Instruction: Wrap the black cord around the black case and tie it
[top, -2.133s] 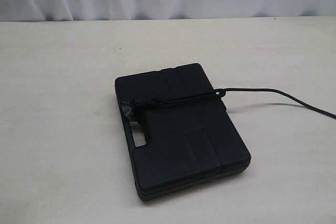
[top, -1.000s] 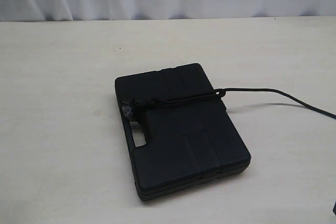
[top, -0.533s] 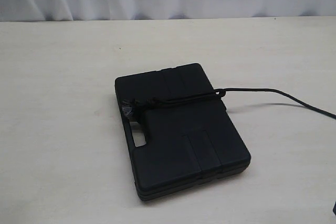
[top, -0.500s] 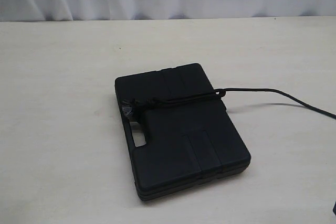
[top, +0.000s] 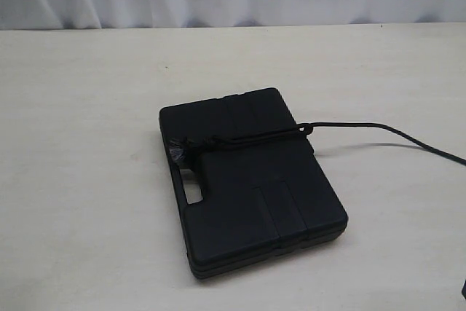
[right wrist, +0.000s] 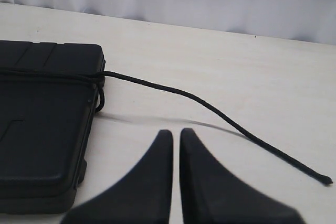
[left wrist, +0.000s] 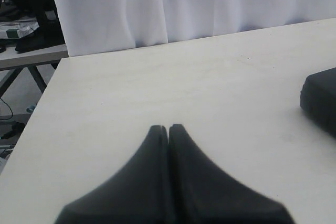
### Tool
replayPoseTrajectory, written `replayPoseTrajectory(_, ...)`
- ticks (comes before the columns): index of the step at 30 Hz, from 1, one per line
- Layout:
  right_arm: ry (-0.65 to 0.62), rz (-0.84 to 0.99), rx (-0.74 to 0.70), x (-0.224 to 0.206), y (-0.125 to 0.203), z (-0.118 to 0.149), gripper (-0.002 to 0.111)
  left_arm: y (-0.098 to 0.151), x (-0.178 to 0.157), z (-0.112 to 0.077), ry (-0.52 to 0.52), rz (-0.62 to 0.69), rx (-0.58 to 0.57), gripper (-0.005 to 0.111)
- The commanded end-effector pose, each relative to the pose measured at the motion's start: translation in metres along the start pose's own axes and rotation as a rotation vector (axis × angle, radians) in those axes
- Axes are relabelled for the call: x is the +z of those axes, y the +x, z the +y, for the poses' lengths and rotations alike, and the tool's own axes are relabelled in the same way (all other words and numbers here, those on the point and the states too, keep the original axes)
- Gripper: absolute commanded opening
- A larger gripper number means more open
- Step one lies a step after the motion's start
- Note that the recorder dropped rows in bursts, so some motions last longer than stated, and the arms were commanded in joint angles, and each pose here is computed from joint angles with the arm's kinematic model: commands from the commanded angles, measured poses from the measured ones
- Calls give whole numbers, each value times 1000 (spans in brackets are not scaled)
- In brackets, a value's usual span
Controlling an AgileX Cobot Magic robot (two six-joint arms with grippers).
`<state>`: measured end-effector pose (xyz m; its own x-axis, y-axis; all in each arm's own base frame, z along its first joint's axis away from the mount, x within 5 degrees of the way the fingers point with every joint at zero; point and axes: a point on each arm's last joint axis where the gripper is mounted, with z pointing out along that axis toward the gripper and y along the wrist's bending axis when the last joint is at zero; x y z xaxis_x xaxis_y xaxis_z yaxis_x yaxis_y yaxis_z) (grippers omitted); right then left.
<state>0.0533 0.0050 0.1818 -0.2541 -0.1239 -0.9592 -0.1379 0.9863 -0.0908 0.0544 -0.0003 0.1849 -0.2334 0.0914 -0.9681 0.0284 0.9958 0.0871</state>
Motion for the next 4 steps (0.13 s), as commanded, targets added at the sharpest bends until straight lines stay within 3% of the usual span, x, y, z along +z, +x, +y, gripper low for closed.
replayPoseTrajectory(1,10,-2,-5,0,1,-1,4,0,0,0,2,-9,-15,0)
replayPoseTrajectory(4,10,-2,-5,0,1,-1,4,0,0,0,2,-9,-15,0)
